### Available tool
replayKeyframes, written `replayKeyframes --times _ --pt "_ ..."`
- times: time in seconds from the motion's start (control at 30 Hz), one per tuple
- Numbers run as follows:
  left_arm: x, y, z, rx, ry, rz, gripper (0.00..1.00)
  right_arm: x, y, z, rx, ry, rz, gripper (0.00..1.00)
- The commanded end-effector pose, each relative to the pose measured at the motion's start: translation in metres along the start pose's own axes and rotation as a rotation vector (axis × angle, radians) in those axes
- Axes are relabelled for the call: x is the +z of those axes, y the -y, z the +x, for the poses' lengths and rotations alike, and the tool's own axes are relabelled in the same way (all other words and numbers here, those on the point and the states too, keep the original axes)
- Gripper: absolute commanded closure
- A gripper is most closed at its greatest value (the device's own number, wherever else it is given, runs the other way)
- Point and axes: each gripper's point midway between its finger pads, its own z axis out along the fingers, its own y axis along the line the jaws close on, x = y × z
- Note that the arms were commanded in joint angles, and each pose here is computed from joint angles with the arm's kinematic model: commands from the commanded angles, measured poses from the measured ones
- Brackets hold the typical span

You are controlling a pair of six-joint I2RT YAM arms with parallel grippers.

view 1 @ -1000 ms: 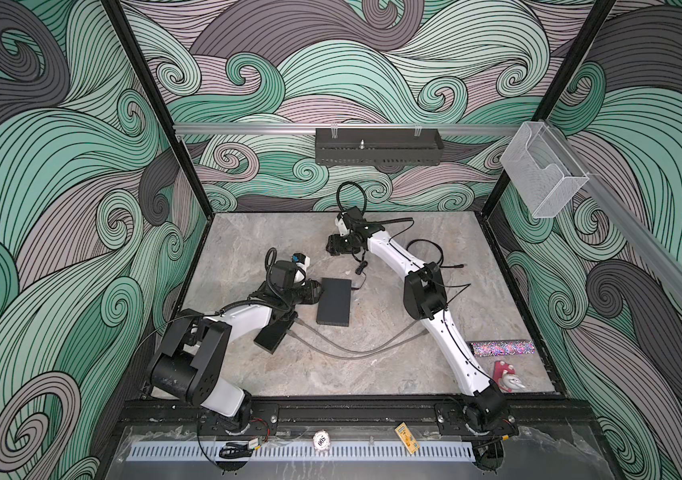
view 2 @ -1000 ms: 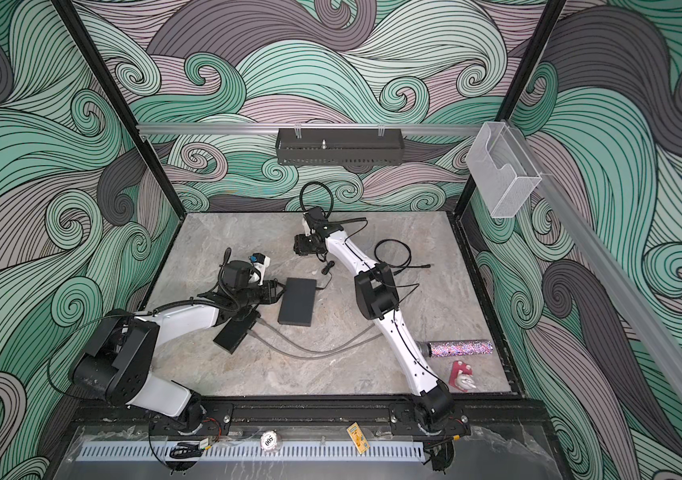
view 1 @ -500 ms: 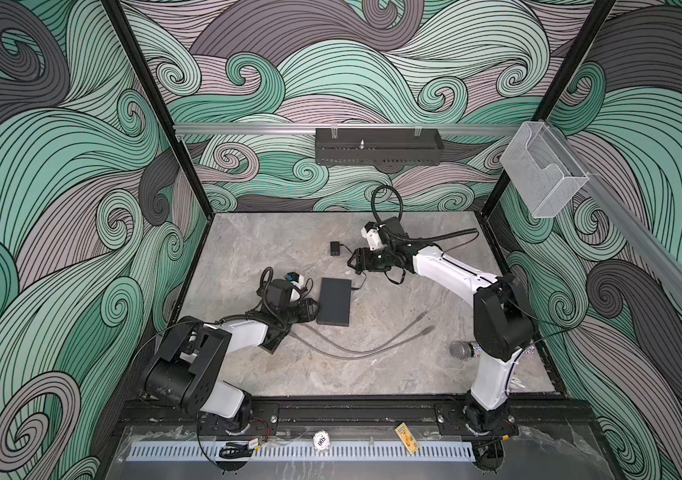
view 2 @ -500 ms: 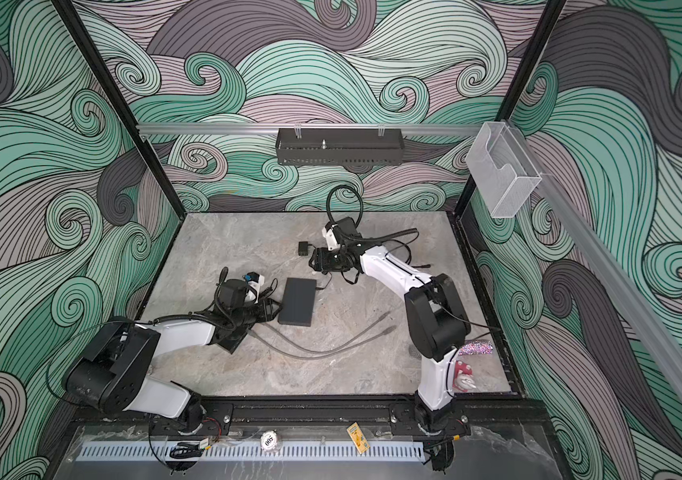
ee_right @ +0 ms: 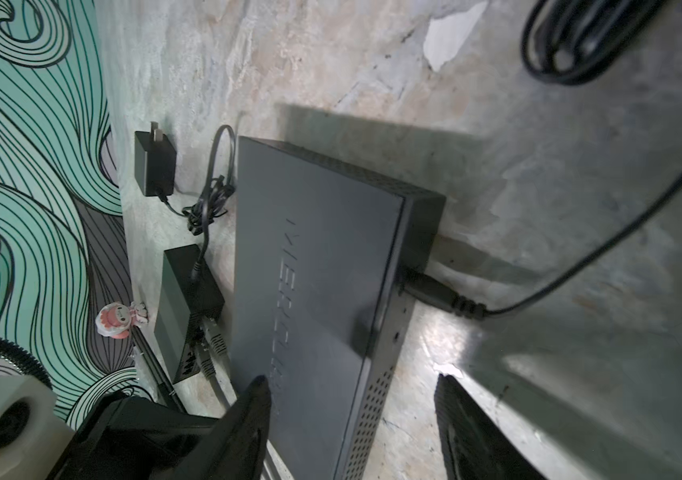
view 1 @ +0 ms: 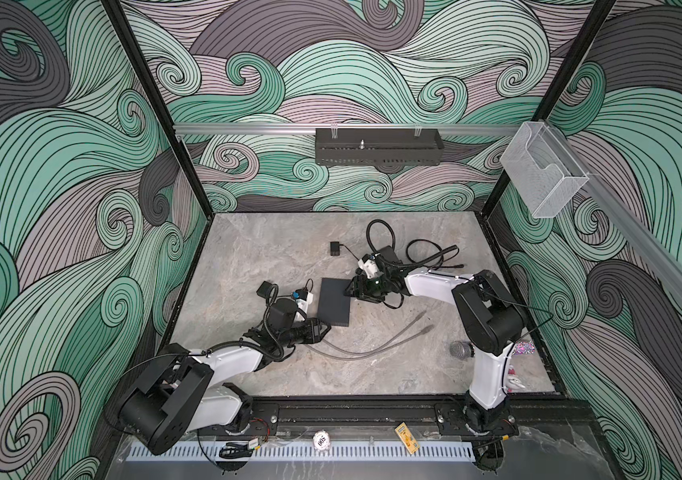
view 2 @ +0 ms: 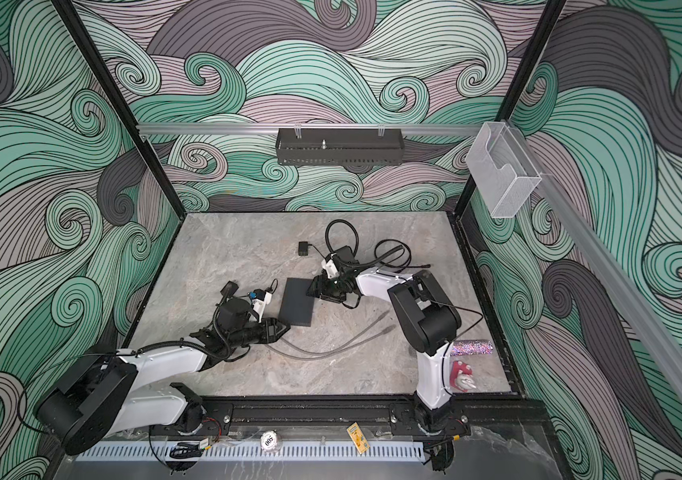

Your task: Insert the plug into the switch port

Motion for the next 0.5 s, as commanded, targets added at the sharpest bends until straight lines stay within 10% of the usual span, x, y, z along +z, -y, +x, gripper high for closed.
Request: replayKeyframes --times 0.0,0.47 --pt "-0.005 -0.007 -0.010 0.040 0.009 -0.093 0.58 0.005 -0.007 -0.003 0.000 0.005 -0.040 0.36" --pt "0.008 -0.021 -0.014 0.083 -0.044 -0.189 0.56 0.013 -0.007 -0.004 0.009 0.000 -0.053 0.36"
